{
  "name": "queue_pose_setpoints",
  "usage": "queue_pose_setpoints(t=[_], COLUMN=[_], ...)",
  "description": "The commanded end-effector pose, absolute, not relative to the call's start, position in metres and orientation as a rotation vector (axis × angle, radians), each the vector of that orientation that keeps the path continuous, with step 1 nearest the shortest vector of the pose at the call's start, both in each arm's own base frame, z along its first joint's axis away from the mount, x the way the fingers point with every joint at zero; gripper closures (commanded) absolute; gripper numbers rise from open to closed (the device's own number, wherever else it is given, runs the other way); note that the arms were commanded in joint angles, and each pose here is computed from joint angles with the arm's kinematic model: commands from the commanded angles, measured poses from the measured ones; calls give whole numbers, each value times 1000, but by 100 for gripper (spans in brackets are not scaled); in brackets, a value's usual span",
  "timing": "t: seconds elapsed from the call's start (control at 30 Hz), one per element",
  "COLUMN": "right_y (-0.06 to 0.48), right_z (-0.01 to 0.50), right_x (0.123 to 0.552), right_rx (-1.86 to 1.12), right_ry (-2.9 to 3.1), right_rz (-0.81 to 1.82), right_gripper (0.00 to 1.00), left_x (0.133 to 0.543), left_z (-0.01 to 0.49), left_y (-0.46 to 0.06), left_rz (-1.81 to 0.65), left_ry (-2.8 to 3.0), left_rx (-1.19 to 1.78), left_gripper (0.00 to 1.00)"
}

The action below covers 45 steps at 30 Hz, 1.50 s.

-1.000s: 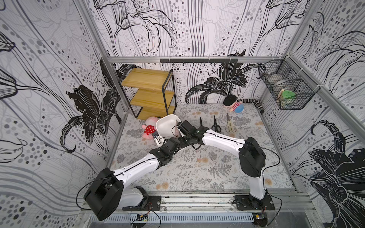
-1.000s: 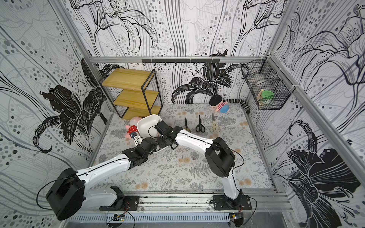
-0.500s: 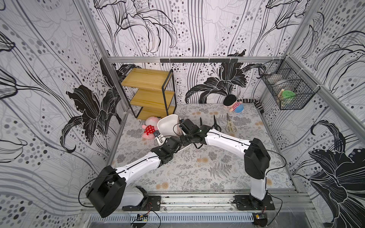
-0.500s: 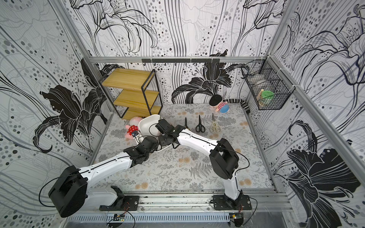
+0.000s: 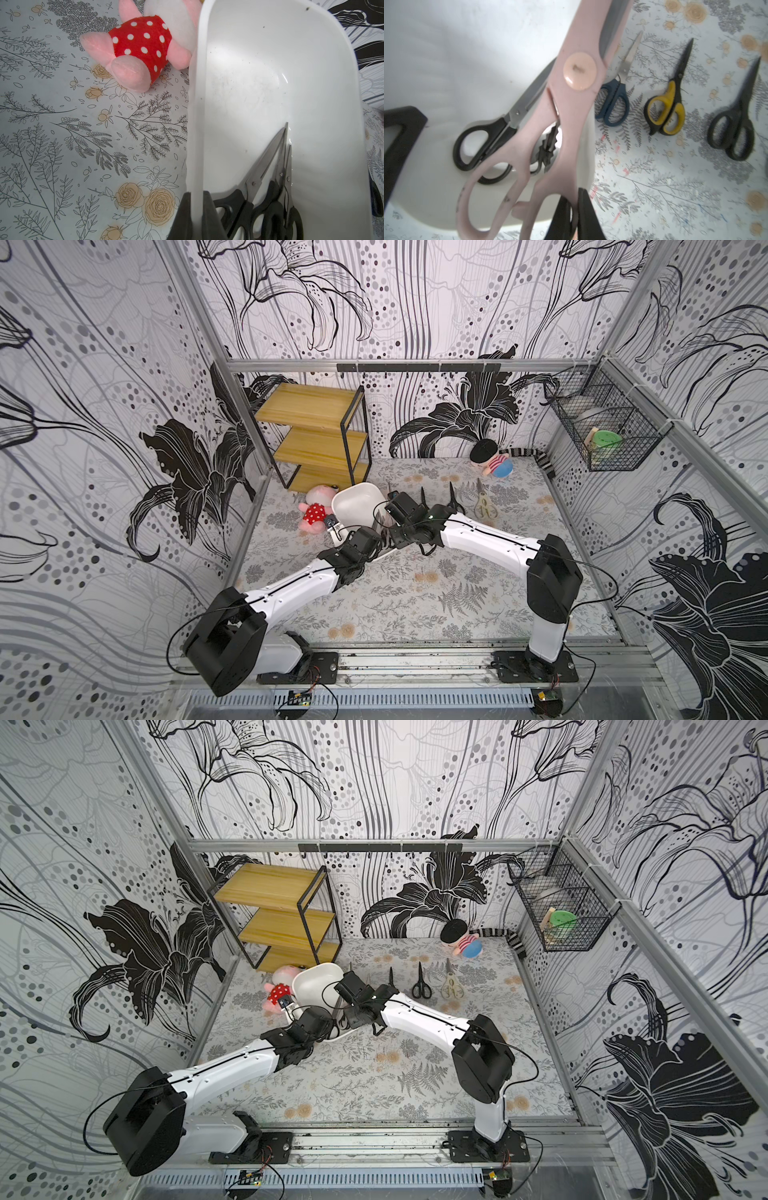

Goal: Take the scissors out of the storage box
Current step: Pick up the scissors from the storage box, then place the scissors at the center of the board.

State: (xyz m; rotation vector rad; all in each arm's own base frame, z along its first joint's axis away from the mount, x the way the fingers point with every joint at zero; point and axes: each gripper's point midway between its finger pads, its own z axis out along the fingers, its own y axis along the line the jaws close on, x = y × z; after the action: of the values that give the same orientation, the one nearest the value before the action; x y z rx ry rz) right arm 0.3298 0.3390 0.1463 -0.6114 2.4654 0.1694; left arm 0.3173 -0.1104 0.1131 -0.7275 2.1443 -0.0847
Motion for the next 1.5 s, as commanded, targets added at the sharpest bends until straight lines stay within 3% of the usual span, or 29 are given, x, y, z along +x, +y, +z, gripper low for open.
queue_pose_setpoints(t=[0.0,0.23,0.73,1.17,1.47], right_y=[304,235,113,82,52], right_z=[160,132,69,70,66], right_x=[322,281,217,267,290], right_rx=[-604,-660,-220,-434,-661], right_ry=[2474,2635,3084,3026,2991], right_rz=[76,-37,-326,-451,-738], right_gripper=[100,100,100,100,100], left_x=[334,344,364,366,368], left_z=[143,155,149,144,142], left_y=[-116,-122,-142,-133,-132], left_rz=[-132,-127,-178,-180,-185], left_ry=[2068,2050,2059,2079,2079], left_rx=[-717,-648,-564,-527,-530], left_gripper=[100,100,100,100,100])
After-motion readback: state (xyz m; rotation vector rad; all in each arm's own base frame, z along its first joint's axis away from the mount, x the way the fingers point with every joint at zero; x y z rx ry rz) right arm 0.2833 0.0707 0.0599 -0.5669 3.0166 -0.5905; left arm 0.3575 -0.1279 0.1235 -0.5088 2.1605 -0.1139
